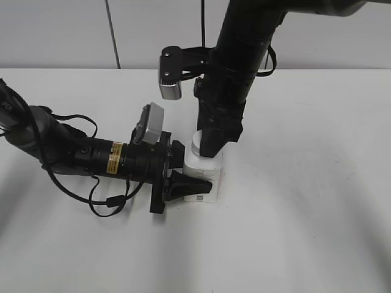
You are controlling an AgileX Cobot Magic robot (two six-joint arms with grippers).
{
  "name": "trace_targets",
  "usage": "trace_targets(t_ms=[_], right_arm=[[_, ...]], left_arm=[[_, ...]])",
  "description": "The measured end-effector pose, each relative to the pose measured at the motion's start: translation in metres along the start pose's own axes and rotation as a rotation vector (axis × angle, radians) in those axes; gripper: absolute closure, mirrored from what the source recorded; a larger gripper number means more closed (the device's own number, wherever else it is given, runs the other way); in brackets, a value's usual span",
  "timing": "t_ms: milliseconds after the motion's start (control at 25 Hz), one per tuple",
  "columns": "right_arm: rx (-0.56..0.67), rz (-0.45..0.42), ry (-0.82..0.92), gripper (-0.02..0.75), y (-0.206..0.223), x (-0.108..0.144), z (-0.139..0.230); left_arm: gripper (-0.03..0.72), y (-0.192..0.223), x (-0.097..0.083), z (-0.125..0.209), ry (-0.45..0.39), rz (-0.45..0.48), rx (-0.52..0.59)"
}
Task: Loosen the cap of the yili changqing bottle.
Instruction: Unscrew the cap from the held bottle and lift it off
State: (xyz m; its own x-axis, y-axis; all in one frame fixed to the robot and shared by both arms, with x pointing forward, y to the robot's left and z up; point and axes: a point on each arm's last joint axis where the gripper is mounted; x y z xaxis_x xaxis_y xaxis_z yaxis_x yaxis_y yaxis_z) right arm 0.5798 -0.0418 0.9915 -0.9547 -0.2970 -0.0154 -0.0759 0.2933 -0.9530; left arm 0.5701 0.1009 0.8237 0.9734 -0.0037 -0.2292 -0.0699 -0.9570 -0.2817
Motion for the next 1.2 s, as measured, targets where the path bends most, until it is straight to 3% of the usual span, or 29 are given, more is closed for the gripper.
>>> trace_targets(t_ms=[600,1200], right_arm=[[-0.011,0.034,0.017,0.352,-0.019,0.005,-0.005],[-0.034,0.140,0.537,0.352,-0.047,-0.006,-0.012]], left_arm=[[0.320,0.000,-0.001,0.000,0.003,0.011,0.004],[0.321,0.000,-0.001,0.000,0.004,0.012,0.005]])
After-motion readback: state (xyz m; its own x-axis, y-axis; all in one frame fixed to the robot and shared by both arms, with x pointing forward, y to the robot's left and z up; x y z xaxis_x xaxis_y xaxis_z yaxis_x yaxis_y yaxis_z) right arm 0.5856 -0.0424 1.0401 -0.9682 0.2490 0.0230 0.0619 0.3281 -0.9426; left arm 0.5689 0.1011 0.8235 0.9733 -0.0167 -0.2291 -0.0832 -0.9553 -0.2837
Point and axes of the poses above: a point on each arm's last joint axis where the gripper is mounted, y pointing out along that axis toward the gripper, x along the wrist's bending axis when the last joint is at zero, z = x × y, and after that the axes turned 10 degrees about -y, right-handed
